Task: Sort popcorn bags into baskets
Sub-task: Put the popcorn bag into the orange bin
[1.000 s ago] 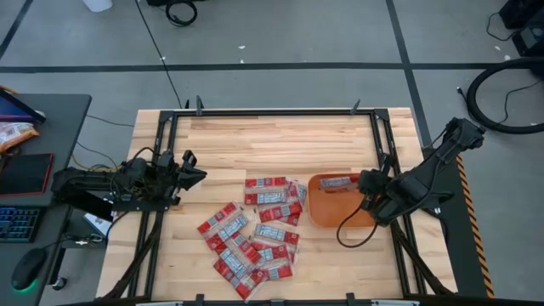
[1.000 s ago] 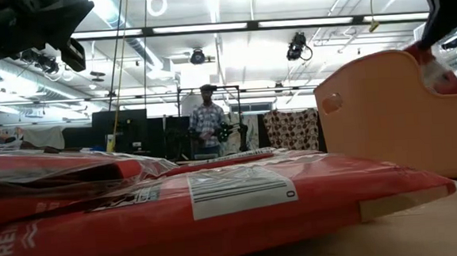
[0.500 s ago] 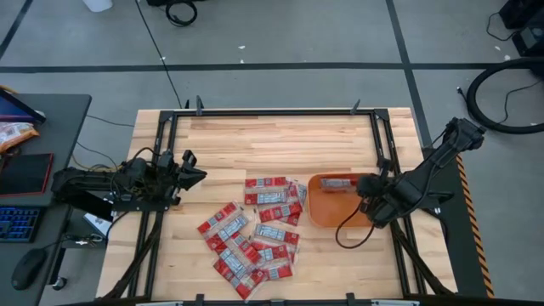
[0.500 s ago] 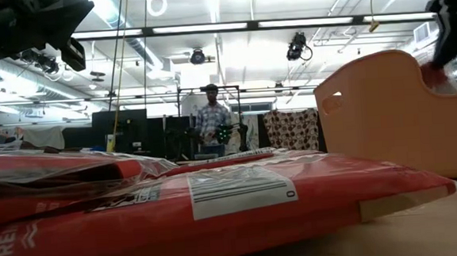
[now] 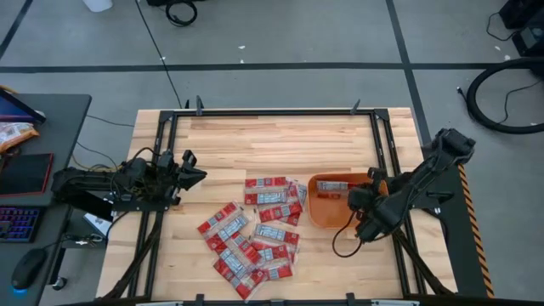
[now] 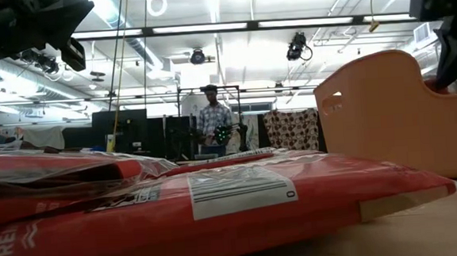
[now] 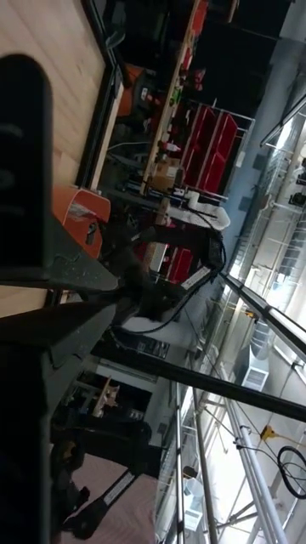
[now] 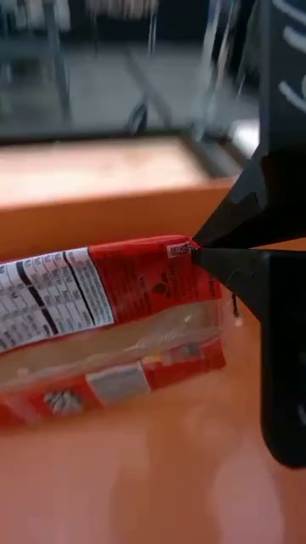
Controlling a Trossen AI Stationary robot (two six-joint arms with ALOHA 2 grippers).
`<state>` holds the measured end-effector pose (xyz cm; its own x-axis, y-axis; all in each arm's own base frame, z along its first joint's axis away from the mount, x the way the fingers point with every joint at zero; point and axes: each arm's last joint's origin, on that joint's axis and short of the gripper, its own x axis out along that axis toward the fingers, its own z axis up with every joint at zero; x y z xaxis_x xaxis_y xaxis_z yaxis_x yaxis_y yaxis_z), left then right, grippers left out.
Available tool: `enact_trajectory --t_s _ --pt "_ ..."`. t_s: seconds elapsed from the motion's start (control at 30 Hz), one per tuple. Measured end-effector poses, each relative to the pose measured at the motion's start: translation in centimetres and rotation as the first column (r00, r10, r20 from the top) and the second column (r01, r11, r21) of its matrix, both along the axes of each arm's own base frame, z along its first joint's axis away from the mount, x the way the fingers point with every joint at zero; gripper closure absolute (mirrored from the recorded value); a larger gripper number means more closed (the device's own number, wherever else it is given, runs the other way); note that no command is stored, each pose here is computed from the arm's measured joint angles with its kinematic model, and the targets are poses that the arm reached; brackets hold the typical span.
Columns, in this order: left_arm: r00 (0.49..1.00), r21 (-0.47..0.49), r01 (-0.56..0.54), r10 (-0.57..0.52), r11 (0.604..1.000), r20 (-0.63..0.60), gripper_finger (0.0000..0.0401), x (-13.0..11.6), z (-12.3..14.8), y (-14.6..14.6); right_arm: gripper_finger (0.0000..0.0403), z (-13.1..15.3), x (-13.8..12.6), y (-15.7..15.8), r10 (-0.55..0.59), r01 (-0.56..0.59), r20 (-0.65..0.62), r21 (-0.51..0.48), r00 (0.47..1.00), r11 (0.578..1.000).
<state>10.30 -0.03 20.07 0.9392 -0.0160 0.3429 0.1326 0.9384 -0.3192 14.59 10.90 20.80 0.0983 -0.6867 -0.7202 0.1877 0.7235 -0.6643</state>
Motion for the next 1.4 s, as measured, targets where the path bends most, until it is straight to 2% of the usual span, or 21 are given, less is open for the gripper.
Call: enact_trajectory --t_s 0.1,0.17,0.3,0.4,0.63,0.97,1.13,1.4 --pt "1.000 0.000 0.000 0.000 1.000 0.000 0.0365 0.0 0.0 0.0 0.0397 -0.8 0.2 1.2 0.021 -0.028 -0.083 -0.085 0.996 0.996" --pt "1.000 0.000 0.000 0.000 1.000 0.000 0.0365 0.0 0.0 0.0 0.0397 -1.7 0.4 2.2 0.066 -0.077 -0.126 -0.088 0.990 0.993" --pt "1.000 0.000 0.000 0.000 1.000 0.000 0.0365 0.0 0.0 0.0 0.0396 -2.9 0.4 3.6 0.073 -0.093 -0.208 -0.092 0.976 0.991" --pt "1.000 0.000 0.001 -0.001 1.000 -0.001 0.0365 0.0 0.0 0.0 0.0392 -3.0 0.1 4.5 0.073 -0.095 -0.246 -0.077 0.966 0.993" --pt "1.000 0.000 0.001 -0.001 1.000 -0.002 0.0365 0.0 0.0 0.0 0.0371 -2.5 -0.1 5.9 0.114 -0.110 -0.307 0.031 0.945 0.993" --pt "1.000 0.001 0.000 0.000 1.000 -0.002 0.0365 0.0 0.0 0.0 0.0293 -1.9 0.8 7.1 0.184 -0.145 -0.300 0.149 0.936 0.978" --pt "1.000 0.001 0.000 0.000 1.000 -0.001 0.0365 0.0 0.0 0.0 0.0266 -0.5 1.7 6.8 0.155 -0.109 -0.316 0.159 0.936 0.981" --pt "1.000 0.020 -0.021 0.021 1.000 0.000 0.0365 0.0 0.0 0.0 0.0264 3.8 5.4 5.0 0.126 -0.098 -0.133 0.202 0.983 0.974"
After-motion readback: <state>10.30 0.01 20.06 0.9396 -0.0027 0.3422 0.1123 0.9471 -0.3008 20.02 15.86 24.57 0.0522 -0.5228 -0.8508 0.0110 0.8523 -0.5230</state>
